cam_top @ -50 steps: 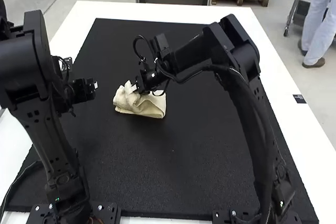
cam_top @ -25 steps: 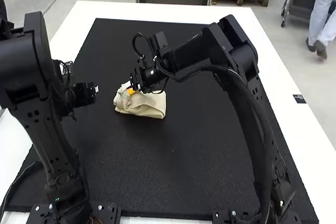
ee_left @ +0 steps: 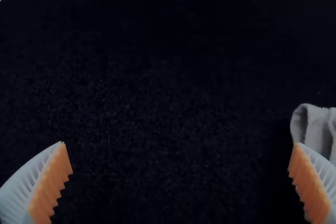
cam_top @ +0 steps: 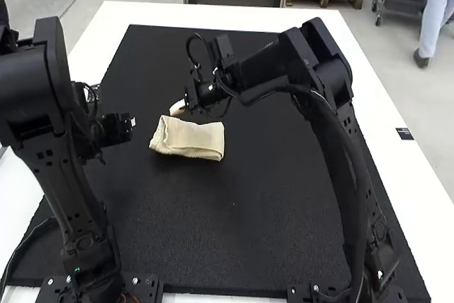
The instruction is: Fold the towel.
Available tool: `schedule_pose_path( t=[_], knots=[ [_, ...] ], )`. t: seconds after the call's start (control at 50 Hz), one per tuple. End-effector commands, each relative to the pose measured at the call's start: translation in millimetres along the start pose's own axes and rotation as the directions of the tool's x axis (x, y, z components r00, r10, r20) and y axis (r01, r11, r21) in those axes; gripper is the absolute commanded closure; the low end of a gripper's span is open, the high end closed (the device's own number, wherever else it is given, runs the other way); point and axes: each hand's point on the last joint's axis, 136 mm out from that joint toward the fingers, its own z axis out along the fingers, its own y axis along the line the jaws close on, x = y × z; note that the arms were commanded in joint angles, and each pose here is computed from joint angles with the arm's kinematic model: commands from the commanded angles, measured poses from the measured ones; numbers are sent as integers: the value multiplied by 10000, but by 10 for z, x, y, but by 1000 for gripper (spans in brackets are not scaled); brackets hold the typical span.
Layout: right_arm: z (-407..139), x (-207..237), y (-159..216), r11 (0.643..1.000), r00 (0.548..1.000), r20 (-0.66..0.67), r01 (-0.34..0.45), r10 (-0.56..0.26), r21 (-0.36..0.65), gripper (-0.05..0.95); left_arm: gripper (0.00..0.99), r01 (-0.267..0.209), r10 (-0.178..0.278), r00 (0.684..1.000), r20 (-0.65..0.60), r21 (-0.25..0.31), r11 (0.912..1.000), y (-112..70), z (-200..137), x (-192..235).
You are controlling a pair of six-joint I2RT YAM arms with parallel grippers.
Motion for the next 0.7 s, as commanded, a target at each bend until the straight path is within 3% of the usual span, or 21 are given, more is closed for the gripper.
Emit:
schedule_pose_path(
  t=[0.0, 0.68],
  knots=[
    [-115, -77, 186, 9991, 9998, 154, 161, -155, -385, 920, 30, -217, 221, 9993, 314, -110, 9997, -9, -34, -98],
    [115, 394, -260, 9995, 9995, 187, 274, -271, -172, 920, 30, -336, 346, 9976, 601, -175, 9993, 0, -38, -176]
  ],
)
